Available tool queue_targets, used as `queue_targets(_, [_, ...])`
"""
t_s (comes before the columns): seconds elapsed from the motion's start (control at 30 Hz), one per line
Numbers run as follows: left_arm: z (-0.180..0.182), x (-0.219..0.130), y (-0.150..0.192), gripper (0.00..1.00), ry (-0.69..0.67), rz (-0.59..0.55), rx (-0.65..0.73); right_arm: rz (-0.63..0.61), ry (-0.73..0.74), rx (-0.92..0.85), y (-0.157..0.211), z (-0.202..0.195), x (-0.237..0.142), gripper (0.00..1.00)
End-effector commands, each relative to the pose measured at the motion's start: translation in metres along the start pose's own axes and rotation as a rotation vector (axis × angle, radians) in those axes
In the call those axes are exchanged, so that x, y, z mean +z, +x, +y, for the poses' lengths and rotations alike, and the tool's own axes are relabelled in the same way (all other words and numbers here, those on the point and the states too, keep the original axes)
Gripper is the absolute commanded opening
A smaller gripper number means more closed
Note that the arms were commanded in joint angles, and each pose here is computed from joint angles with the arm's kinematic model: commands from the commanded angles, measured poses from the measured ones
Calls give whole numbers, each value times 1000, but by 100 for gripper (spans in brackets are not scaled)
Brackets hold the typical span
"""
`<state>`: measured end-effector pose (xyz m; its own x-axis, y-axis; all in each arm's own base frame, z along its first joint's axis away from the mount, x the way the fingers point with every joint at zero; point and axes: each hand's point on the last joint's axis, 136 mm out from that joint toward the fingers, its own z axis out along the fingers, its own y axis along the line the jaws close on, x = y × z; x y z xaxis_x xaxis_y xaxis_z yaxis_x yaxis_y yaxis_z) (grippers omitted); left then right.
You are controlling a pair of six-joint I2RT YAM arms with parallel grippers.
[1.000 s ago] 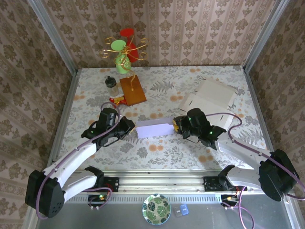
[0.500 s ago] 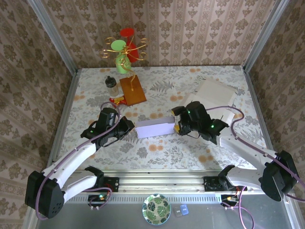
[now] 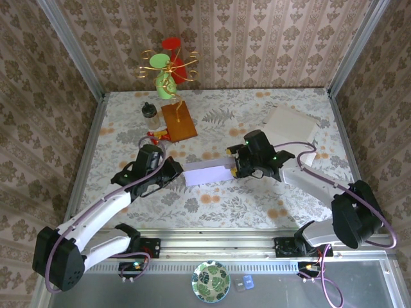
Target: Fold the paper box
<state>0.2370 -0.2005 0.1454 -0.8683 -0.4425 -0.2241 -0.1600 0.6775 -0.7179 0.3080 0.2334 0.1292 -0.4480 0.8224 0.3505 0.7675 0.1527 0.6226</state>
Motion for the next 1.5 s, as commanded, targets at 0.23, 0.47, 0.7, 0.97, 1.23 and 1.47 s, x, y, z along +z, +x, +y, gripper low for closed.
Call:
queue_targets(0.23, [13,-8,5,10,-165,13,176,97,9,-46,7,-24,11,51])
queue_targets(0.47, [-11,-27,0,31,-85,-42,164,134,-124,-139,21,-24,5,39])
queue_targets(0.7, [-20,-31,1,33,-33,-42,108,139,-44,-161,24,-74,20,47])
queue_targets(0.97, [-20,-30,-3,33,-38,-61,133,110,162,-254,8,-99,6,72])
queue_targets(1.23, [-25,-38,3,33,-58,-75,400,164,175,-757,-20,-60,-22,64])
queue_targets(1.47, [-25,-35,14,33,-24,-112,551,357,301,-1055,-20,-60,12,64])
